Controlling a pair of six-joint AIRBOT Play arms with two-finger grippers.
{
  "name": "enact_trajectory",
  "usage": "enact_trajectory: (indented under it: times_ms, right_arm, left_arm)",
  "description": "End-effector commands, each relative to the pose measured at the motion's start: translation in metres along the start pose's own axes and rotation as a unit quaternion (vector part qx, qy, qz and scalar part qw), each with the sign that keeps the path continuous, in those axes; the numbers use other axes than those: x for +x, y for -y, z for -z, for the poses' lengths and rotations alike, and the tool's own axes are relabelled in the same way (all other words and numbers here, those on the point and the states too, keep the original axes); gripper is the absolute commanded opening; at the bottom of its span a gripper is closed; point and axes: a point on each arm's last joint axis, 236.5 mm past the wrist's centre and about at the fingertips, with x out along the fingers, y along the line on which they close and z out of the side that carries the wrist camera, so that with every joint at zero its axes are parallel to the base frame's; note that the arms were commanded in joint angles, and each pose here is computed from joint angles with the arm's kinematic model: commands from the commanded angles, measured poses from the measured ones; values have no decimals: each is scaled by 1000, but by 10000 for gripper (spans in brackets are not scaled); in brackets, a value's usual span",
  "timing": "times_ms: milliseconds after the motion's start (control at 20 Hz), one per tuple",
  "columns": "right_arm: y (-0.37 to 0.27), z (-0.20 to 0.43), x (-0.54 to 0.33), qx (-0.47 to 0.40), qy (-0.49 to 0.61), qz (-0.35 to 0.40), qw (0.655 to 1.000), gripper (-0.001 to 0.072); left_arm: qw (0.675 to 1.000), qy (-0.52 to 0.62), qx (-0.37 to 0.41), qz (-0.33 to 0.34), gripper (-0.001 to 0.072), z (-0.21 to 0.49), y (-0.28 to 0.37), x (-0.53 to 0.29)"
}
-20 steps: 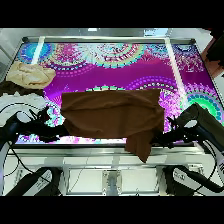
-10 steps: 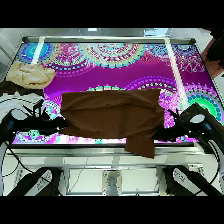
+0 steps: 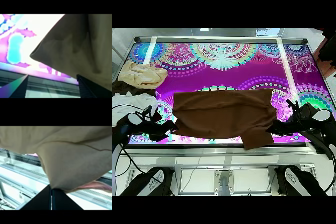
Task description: Fold the shirts.
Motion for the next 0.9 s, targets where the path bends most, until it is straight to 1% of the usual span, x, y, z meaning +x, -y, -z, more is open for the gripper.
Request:
enact_trajectory:
  times_ms: [0, 450, 650, 700, 750, 800, 850]
  right_arm:
    - [-10, -3, -2, 0, 7, -17, 1000, 24]
    - [-11, -4, -2, 0, 10, -19, 1000, 24]
    - [-10, -7, -2, 0, 16, -18, 1000, 24]
    - [-10, -8, -2, 0, 17, -17, 1000, 24]
    - [-10, -8, -2, 0, 18, -17, 1000, 24]
    - [-10, -9, -2, 0, 19, -17, 1000, 24]
    - [-10, -8, -2, 0, 19, -17, 1000, 24]
  left_arm:
    - [999, 24, -25, 15, 703, -11, 5, 3]
    - [998, 19, -52, 6, 702, -15, -1, 13]
    - [998, -1, -60, 2, 701, -10, -4, 22]
    - [998, -7, -64, 3, 681, -8, -4, 25]
    - [997, -13, -70, 6, 522, -7, -3, 28]
    - [997, -14, -75, 11, 380, -8, -1, 29]
    - [997, -11, -74, 13, 278, -9, -1, 29]
